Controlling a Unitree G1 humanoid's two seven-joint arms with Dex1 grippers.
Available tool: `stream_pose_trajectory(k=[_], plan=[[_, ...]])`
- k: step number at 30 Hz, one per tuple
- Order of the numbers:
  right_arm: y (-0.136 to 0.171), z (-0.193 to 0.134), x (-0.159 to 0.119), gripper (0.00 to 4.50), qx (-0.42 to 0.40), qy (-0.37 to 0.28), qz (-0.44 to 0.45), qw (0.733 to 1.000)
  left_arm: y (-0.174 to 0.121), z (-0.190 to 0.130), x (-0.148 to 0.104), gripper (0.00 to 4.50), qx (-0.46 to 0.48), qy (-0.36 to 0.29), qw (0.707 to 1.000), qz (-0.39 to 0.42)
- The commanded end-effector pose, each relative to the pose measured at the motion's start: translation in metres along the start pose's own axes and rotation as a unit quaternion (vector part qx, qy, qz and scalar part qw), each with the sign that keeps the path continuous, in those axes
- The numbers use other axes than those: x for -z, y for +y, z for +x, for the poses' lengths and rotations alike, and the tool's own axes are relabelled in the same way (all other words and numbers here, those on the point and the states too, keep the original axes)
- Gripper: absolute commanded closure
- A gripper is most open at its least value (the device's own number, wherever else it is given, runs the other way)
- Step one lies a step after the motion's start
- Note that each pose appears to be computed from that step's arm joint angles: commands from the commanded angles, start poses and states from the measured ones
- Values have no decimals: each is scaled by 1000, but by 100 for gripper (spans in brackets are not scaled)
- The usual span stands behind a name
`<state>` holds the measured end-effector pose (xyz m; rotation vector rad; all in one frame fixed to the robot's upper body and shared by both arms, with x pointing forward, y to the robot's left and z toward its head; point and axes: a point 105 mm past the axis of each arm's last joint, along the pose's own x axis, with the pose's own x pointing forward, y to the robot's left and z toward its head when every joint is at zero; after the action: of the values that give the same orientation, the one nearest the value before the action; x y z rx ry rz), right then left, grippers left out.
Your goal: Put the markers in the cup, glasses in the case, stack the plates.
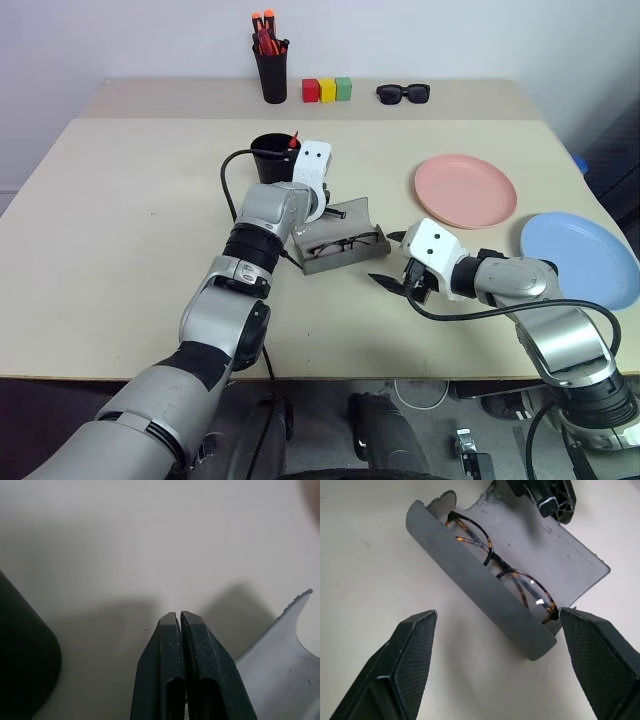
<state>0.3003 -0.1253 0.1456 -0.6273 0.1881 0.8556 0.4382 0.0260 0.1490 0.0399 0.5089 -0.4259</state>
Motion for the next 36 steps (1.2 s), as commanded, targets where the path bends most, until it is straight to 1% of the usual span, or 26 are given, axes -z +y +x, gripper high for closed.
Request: stream_pose_trajectory(k=[1, 5, 11, 15, 17, 22, 25, 27, 29, 31, 34, 36], plan=[[-1, -3, -15, 53, 5, -22, -20, 1000, -7, -14, -8, 443, 30, -17, 999, 10], [-1, -3, -14, 53, 6, -21, -20, 1000, -18, -30, 1, 443, 68, -16, 997, 21], [-4, -8, -12, 53, 4, -15, -20, 1000, -31, -53, 21, 443, 124, -18, 991, 46], [-6, -21, -3, 53, -9, 2, -16, 1000, -48, -76, 33, 443, 193, -36, 977, 79], [-8, -25, 1, 53, -9, 9, -15, 1000, -52, -84, 41, 443, 214, -37, 971, 97], [-27, -35, 7, 53, 30, 9, 12, 999, -51, -98, 64, 443, 240, -32, 959, 146], [-42, -39, 10, 53, 60, 7, 26, 998, -49, -103, 73, 443, 250, -29, 953, 171], [-56, -41, 14, 53, 95, 12, 35, 995, -47, -106, 76, 443, 257, -37, 947, 190], [-72, -41, 23, 53, 134, 32, 34, 990, -49, -110, 71, 443, 265, -74, 937, 216], [-85, -39, 33, 53, 167, 55, 28, 984, -53, -119, 59, 443, 277, -136, 922, 236], [-107, -31, 52, 53, 221, 93, 18, 971, -58, -137, 47, 443, 307, -219, 897, 232], [-117, -25, 65, 53, 239, 126, -10, 963, -57, -142, 48, 443, 318, -231, 892, 221]])
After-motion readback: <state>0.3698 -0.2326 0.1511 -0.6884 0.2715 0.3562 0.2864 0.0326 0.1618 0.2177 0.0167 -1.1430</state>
